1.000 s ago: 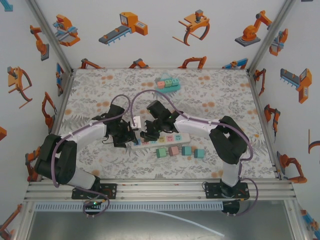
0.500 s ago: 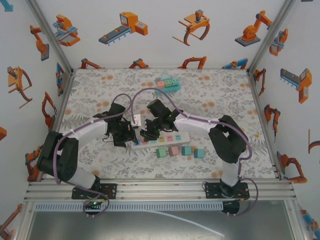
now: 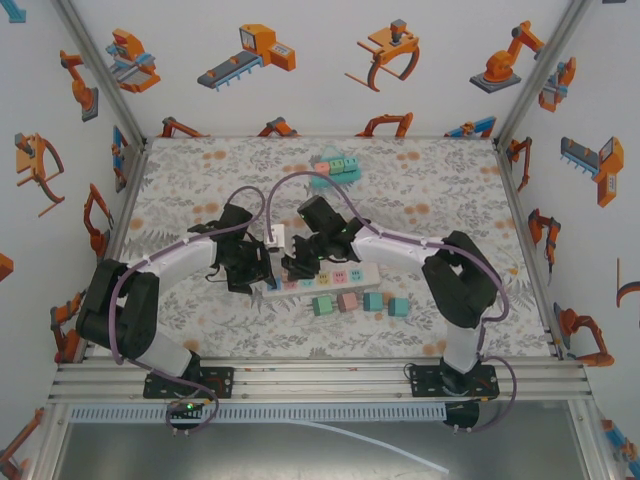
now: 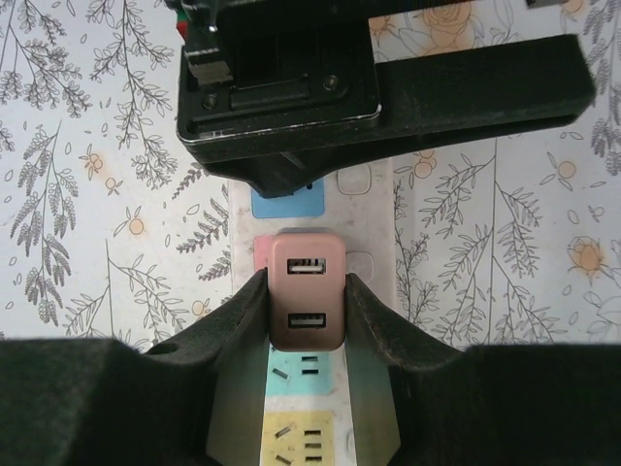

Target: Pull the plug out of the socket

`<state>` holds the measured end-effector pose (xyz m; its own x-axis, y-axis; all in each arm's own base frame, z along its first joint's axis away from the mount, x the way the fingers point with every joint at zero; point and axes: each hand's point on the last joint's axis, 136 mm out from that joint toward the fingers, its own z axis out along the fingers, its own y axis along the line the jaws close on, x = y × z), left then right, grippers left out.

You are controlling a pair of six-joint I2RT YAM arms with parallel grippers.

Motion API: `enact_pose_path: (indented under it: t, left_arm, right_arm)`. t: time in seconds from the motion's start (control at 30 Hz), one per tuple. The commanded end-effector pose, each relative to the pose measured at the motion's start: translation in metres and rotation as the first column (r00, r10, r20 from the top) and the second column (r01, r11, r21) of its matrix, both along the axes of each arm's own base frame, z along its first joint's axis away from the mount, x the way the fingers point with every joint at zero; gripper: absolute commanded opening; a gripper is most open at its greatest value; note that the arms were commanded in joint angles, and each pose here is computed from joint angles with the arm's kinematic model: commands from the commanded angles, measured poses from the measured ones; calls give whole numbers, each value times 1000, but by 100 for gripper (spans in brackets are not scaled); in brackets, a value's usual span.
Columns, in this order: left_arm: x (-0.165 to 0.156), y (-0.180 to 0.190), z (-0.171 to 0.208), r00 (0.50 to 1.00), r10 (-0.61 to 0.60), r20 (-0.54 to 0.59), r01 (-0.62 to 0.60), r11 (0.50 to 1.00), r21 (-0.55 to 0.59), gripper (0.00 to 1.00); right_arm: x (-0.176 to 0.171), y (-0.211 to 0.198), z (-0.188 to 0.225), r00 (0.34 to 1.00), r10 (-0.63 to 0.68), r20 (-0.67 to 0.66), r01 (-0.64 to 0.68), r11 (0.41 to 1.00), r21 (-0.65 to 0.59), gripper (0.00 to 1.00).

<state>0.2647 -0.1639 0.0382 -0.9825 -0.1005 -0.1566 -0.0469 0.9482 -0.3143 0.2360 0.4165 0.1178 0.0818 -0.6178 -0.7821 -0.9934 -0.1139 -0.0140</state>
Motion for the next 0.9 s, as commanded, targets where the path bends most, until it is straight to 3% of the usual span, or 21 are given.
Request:
enact_pose_path:
  t: [0.0, 0.27, 0.4, 0.57, 0.7, 0.87]
  left_arm:
    - [-7, 19, -15, 1000, -21, -23, 23, 993, 119, 63]
    - [9, 8, 8, 996, -68, 63, 64, 995, 71, 64]
    - [24, -2, 34, 982, -97, 162, 96, 995, 13, 65]
    - [36, -17, 86, 939, -118, 322, 150, 986, -77, 67]
    - [35, -26, 131, 882, -126, 455, 212, 967, -144, 67]
    - [18, -34, 166, 824, -181, 537, 322, 929, -181, 69]
  right_arm:
    - [8, 3, 52, 996, -21, 85, 10, 992, 128, 13]
    - [8, -11, 74, 988, -106, 108, 88, 983, 164, 13]
    - [15, -23, 101, 965, -257, 51, 241, 947, 214, 13]
    - [18, -49, 130, 894, -437, -97, 447, 858, 252, 15]
    - [29, -86, 144, 756, -606, -248, 655, 713, 251, 13]
    - [43, -148, 147, 471, -734, -489, 879, 439, 187, 13]
